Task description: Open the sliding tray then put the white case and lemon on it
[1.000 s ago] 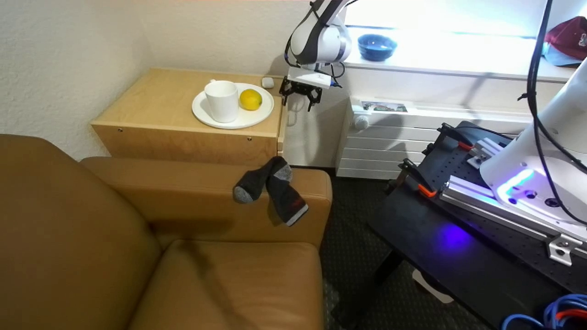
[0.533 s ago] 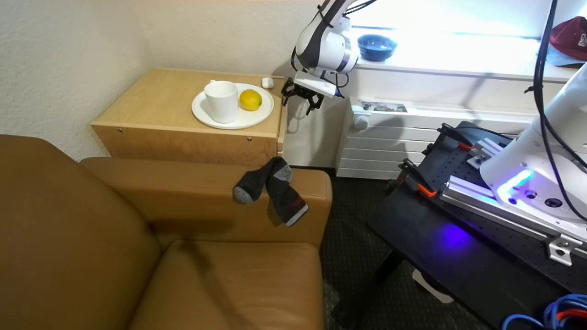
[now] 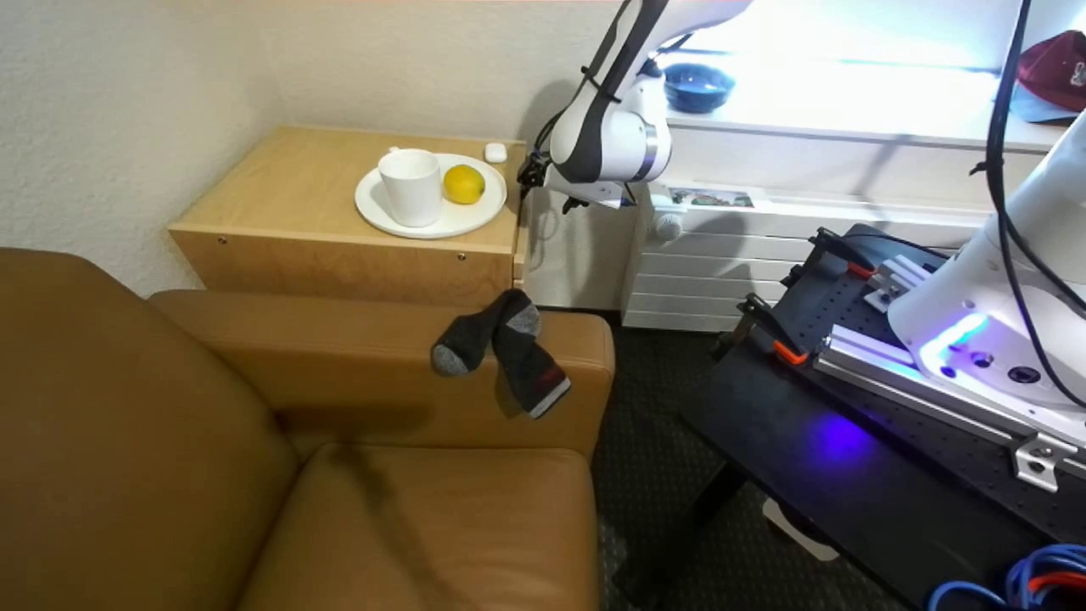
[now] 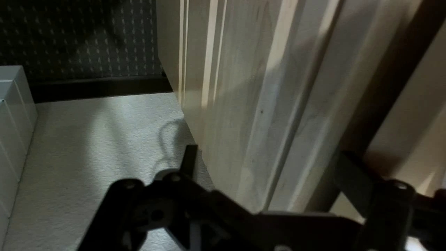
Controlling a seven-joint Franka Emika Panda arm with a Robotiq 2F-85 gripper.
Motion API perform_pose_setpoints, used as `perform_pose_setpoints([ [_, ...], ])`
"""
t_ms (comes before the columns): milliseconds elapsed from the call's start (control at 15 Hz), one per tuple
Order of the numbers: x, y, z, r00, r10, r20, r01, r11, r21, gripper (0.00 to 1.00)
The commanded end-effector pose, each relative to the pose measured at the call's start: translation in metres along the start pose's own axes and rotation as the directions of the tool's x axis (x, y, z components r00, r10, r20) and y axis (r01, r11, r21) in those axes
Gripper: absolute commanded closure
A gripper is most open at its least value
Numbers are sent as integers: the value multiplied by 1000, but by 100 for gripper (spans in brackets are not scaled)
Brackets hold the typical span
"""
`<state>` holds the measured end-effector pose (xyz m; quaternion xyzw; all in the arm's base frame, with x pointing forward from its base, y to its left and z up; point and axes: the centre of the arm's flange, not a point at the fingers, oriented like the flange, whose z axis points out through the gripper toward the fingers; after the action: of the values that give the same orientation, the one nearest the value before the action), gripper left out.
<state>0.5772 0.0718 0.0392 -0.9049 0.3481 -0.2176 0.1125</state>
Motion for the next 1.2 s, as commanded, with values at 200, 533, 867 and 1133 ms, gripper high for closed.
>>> perform_pose_setpoints([
  [200,4,2,1,1000,-12,23,11,1000,18,0],
  [533,20,2,3,999,-13,45,11,999,37,0],
  [867,26,3,19,990,-50,130,41,997,69,0],
  [1133,31,6,25,980,-47,196,32,996,81,0],
])
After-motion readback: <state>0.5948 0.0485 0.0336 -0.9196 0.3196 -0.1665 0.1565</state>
